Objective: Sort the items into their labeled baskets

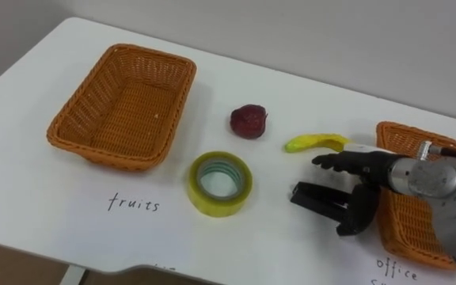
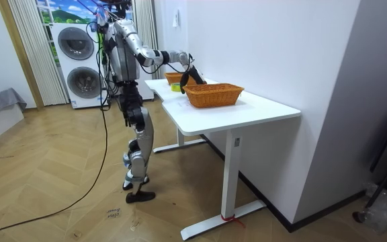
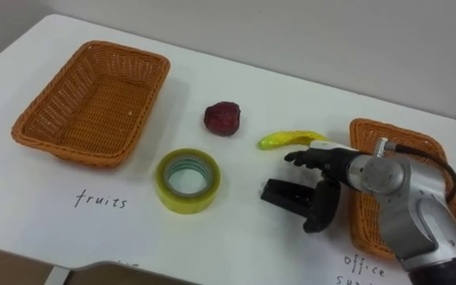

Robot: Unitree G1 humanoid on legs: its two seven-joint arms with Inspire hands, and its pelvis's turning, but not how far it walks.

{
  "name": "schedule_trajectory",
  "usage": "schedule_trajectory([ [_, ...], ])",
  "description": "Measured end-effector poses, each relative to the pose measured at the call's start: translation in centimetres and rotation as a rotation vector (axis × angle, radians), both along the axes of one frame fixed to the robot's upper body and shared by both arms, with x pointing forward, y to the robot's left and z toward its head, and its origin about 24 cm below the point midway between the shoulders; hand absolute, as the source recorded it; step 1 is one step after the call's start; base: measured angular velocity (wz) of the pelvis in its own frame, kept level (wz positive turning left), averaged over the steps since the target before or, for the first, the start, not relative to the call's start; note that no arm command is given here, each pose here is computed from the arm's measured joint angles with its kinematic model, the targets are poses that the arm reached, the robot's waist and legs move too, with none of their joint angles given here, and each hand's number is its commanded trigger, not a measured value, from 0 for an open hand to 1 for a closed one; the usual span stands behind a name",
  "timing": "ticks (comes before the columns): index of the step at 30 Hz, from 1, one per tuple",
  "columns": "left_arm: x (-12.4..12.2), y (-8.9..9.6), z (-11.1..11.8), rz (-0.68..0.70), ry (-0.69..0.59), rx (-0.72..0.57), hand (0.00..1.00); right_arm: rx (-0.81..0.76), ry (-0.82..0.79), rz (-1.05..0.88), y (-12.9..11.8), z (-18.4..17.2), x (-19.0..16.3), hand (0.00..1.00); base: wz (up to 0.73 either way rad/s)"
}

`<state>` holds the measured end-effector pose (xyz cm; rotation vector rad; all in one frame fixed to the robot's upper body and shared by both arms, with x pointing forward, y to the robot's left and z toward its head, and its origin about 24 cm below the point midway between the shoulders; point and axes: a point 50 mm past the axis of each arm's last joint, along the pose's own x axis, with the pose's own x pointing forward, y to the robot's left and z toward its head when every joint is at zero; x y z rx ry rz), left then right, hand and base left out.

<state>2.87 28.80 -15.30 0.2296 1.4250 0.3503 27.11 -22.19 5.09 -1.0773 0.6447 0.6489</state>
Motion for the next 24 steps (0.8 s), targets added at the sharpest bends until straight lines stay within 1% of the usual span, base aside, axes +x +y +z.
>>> schedule_trajectory([
  [6,-0.07,-0.46,-0.18,0.005,0.003,-0.003,0.00,0.005,0.006,0.001,0.15,-0.27,-0.21,0.00,0.00],
  [16,0.10,-0.48,-0.15,0.006,-0.003,0.007,0.00,0.004,0.006,0.000,0.30,-0.43,-0.26,0.00,0.00],
  [24,0.87,-0.49,-0.03,0.056,-0.055,0.007,0.00,-0.004,-0.016,-0.009,0.62,-0.73,-0.31,0.00,0.00],
])
